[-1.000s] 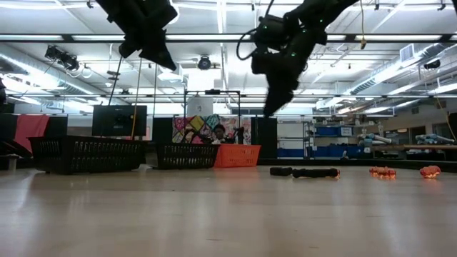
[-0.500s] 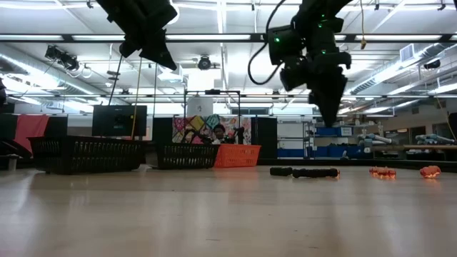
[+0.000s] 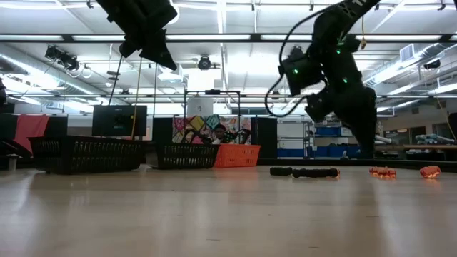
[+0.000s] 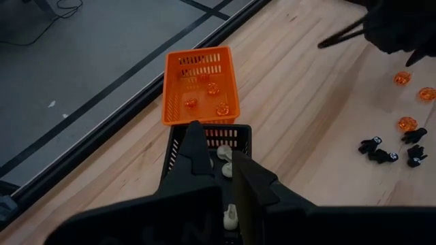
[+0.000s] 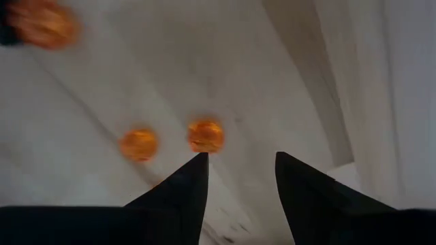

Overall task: Sort Halloween decoration
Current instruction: Put the orange pumpkin toy into the orange bin

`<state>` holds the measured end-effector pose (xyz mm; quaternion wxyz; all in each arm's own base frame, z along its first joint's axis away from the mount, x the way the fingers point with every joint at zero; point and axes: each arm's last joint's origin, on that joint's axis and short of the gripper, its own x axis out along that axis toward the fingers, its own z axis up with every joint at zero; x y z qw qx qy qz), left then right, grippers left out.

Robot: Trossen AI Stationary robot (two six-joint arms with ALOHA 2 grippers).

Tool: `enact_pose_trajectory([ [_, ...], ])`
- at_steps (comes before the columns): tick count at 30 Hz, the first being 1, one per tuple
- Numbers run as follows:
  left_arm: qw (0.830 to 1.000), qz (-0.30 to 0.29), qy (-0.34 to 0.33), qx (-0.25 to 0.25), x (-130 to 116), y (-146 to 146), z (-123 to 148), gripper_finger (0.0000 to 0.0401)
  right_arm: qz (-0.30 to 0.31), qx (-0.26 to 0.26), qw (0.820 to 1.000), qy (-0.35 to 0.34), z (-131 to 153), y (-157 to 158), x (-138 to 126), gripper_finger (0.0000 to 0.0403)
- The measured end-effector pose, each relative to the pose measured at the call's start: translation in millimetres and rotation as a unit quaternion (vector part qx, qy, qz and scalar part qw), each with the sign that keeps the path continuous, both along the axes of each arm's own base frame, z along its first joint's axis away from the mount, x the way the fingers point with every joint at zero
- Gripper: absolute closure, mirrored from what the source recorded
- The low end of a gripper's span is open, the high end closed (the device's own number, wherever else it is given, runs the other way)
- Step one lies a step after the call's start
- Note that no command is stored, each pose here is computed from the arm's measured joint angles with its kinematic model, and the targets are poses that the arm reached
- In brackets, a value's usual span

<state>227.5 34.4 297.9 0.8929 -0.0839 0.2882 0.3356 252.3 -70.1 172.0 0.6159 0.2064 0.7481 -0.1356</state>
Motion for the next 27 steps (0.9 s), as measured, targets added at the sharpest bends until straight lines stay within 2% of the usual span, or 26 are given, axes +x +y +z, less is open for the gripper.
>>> enact_pose_trajectory([
  [3, 1.000, 0.000, 0.000, 0.000, 0.0, 0.0, 0.0, 0.0401, 0.005, -0.007, 1.000, 0.015, -9.6, 4.0, -6.1, 0.0227],
  [8, 1.000, -0.001, 0.001, 0.001, 0.0, 0.0, 0.0, 0.0401, 0.010, 0.009, 1.000, 0.001, -21.7, 11.5, -8.5, 0.0228],
  [18, 1.000, -0.001, 0.001, 0.001, 0.0, 0.0, 0.0, 0.0401, 0.017, 0.005, 1.000, -0.021, -31.2, 29.9, -4.8, 0.0229],
  [27, 1.000, -0.001, 0.001, 0.001, 0.0, 0.0, 0.0, 0.0401, 0.033, -0.061, 0.997, -0.025, -39.6, 41.7, -6.9, 0.0229],
])
